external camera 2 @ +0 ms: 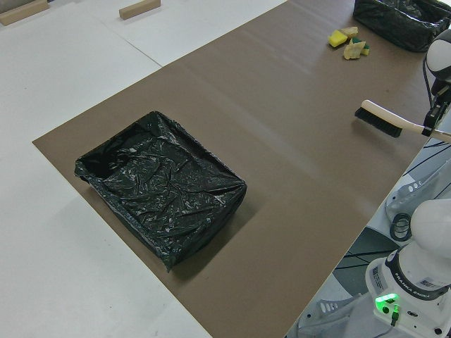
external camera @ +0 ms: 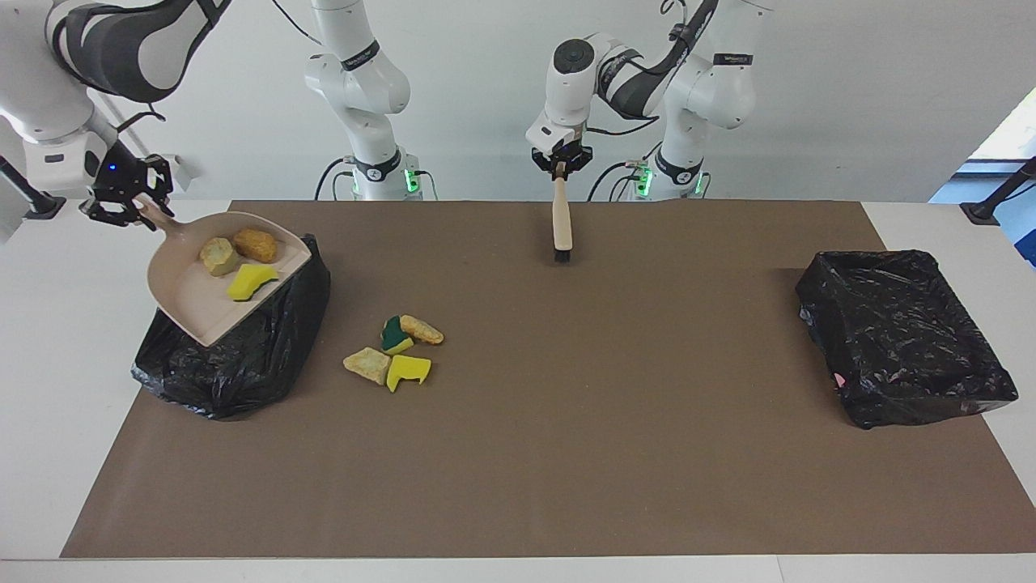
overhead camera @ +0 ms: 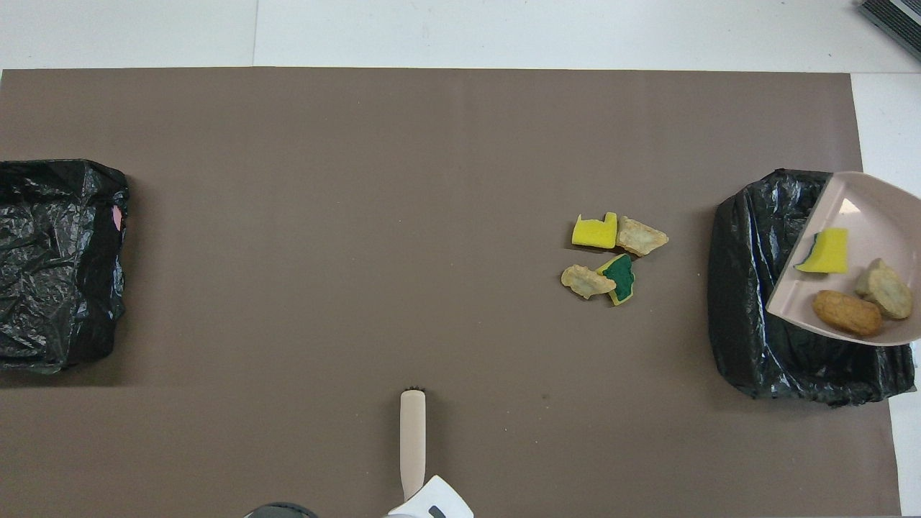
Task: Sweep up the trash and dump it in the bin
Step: 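Tip the dustpan over the black bin with the right gripper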
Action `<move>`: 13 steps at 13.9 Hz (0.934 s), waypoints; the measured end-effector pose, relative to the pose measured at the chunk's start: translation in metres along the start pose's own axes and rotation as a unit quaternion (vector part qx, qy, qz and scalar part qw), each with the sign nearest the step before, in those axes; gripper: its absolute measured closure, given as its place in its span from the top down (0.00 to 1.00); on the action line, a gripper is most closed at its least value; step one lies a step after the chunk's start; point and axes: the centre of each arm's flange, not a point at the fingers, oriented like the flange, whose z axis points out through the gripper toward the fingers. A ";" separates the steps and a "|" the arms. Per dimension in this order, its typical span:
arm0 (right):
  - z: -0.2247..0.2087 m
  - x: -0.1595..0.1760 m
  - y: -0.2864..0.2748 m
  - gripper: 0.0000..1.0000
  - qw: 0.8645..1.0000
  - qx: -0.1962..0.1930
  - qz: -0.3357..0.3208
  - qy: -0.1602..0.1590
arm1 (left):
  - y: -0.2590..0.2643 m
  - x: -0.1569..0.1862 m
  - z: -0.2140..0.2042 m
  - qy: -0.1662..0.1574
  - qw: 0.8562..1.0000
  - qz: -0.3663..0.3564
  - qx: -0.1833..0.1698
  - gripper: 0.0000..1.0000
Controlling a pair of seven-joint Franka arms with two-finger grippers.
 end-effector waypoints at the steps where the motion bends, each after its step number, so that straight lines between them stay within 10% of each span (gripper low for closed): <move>1: 0.002 -0.012 0.004 0.33 1.000 -0.010 -0.006 -0.020 | 0.000 0.000 0.003 -0.007 1.000 -0.004 -0.001 0.25; 8: 0.014 -0.011 0.014 0.33 0.976 -0.059 -0.083 -0.191 | -0.001 0.010 0.014 -0.019 1.000 -0.021 -0.005 0.30; 13: 0.006 0.015 0.012 0.33 0.956 -0.083 -0.112 -0.258 | -0.017 0.052 0.010 -0.023 0.999 -0.037 -0.016 0.89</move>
